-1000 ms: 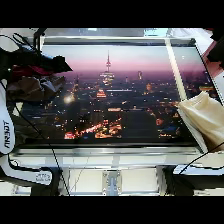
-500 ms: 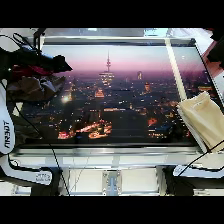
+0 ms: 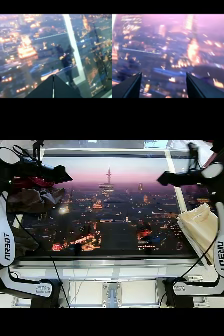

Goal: Fold the shirts.

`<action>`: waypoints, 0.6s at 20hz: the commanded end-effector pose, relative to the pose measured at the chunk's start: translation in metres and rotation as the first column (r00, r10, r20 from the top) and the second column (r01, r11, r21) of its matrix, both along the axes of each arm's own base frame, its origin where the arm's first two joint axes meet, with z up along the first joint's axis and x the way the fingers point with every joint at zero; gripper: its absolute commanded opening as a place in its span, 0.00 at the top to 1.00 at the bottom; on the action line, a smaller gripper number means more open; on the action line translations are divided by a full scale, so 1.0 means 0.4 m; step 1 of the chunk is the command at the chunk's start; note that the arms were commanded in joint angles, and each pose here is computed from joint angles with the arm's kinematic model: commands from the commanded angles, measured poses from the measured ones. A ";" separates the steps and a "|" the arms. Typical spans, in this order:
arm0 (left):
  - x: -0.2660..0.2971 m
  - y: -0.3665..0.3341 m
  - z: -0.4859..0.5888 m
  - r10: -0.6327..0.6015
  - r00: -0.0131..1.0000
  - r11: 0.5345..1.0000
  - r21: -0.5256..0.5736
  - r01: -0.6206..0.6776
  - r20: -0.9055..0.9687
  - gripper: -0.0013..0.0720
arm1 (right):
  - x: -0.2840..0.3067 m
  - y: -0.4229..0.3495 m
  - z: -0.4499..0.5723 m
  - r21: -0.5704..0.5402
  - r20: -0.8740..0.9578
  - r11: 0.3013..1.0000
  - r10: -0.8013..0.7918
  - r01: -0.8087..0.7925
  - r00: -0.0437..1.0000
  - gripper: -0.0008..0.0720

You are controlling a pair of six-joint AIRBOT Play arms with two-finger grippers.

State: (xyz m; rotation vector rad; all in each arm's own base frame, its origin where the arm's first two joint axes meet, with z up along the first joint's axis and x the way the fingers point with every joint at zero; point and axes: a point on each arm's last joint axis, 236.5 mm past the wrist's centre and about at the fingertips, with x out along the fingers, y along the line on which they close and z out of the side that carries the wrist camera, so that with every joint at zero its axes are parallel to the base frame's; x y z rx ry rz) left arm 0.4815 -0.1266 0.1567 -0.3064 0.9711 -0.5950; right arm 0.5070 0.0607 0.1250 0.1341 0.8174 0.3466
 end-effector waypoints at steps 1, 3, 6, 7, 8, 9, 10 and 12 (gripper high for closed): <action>-0.001 -0.007 0.001 -0.004 1.000 1.000 0.000 0.004 0.001 0.97 | 0.032 0.099 -0.024 -0.236 0.109 0.966 0.134 -0.106 0.985 0.15; -0.002 -0.009 0.001 -0.007 1.000 1.000 0.001 0.007 0.002 0.97 | 0.040 0.104 -0.022 -0.325 0.132 0.939 0.168 -0.117 0.977 0.15; -0.003 -0.010 0.001 -0.008 1.000 1.000 0.000 0.008 0.001 0.97 | 0.051 0.047 -0.025 -0.464 0.134 0.880 0.186 -0.104 0.973 0.18; -0.003 -0.011 0.001 -0.009 1.000 1.000 0.000 0.009 0.000 0.97 | 0.053 0.033 -0.026 -0.488 0.132 0.867 0.186 -0.100 0.974 0.18; -0.004 -0.012 0.001 -0.010 1.000 1.000 0.000 0.010 0.000 0.97 | 0.055 0.022 -0.025 -0.511 0.131 0.854 0.188 -0.096 0.973 0.18; -0.004 -0.012 0.001 -0.010 1.000 1.000 0.000 0.010 0.000 0.97 | 0.055 0.018 -0.025 -0.521 0.131 0.848 0.190 -0.095 0.973 0.18; -0.006 -0.013 0.000 -0.013 1.000 1.000 0.000 0.013 -0.004 0.97 | 0.055 0.018 -0.025 -0.520 0.131 0.849 0.189 -0.095 0.973 0.18; -0.022 -0.015 -0.007 -0.031 0.999 1.000 0.004 0.031 -0.026 0.97 | 0.055 0.018 -0.025 -0.520 0.131 0.849 0.190 -0.096 0.973 0.18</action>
